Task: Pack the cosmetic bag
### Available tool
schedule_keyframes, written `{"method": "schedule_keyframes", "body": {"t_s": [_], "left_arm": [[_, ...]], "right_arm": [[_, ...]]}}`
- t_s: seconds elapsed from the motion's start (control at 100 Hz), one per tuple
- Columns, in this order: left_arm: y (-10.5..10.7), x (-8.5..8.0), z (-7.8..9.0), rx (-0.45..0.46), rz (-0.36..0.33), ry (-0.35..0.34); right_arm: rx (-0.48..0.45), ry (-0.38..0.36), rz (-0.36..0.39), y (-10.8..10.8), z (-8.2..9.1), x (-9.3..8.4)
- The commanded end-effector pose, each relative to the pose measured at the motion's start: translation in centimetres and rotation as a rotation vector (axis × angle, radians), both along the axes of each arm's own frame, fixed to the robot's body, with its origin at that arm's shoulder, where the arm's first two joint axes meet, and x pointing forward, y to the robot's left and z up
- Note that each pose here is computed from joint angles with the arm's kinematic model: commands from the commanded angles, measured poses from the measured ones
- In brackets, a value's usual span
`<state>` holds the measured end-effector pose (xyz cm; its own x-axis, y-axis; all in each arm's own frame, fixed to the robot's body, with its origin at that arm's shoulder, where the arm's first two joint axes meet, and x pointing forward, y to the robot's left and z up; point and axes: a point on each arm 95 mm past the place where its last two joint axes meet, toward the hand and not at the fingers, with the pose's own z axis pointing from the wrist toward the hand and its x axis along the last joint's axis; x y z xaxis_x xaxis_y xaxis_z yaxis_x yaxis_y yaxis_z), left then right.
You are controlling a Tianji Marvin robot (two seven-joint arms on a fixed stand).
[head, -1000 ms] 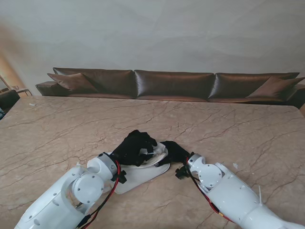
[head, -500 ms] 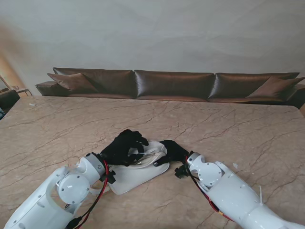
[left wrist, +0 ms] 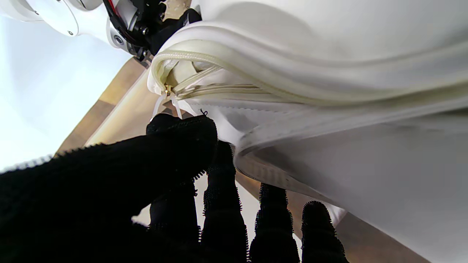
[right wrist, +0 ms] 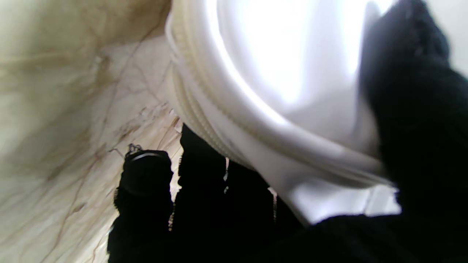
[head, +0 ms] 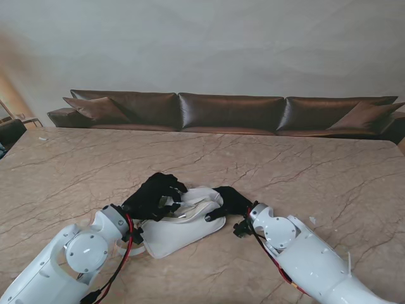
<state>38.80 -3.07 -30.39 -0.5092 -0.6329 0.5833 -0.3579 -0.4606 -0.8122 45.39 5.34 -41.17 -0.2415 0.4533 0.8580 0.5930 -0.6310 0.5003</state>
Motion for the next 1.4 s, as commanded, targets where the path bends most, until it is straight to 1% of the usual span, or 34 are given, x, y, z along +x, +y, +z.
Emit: {"method": "schedule_keyframes", "body": {"t_s": [0.0,0.21,0.38,0.57,0.75,0.92,1.03,1.12,1.18,1.29,1.39], "left_arm": [[1.3,0.0,-0.3,0.008,0.031,0.004],[2.9,-0.3,-0.8,0.027,0.065,0.003],[4.3,-0.7,-1.1,0.033,0.103,-0.003],[6.4,-1.3,-1.6,0.067,0.149,-0.016],[8.4,-2.2,-2.7,0.073,0.203,-0.006],[9.6,-3.5,-4.3,0.096,0.218,0.016],[10.3,-4.3,-4.9,0.093,0.256,-0.001],[10.7,-4.8,-5.3,0.066,0.295,-0.01],[10.7,-4.9,-5.5,0.055,0.292,-0.008],[10.3,-5.1,-5.7,0.05,0.26,-0.008],[9.7,-5.2,-5.7,0.019,0.243,-0.008]], "right_arm": [[-0.051,0.042,-0.046,-2.8,-1.7,-0.5],[-0.055,0.04,-0.07,-3.6,-1.8,-0.8],[-0.062,0.038,-0.105,-4.5,-1.8,-1.0],[-0.076,0.034,-0.149,-5.7,-1.8,-1.4],[-0.093,0.037,-0.18,-6.7,-2.1,-1.6],[-0.104,0.042,-0.19,-7.1,-2.4,-1.9],[-0.107,0.043,-0.198,-7.3,-2.4,-2.0],[-0.108,0.042,-0.204,-7.4,-2.5,-2.1],[-0.108,0.042,-0.2,-7.4,-2.5,-2.1],[-0.109,0.035,-0.19,-7.1,-2.3,-2.2],[-0.109,0.015,-0.205,-6.7,-1.9,-2.3]]}}
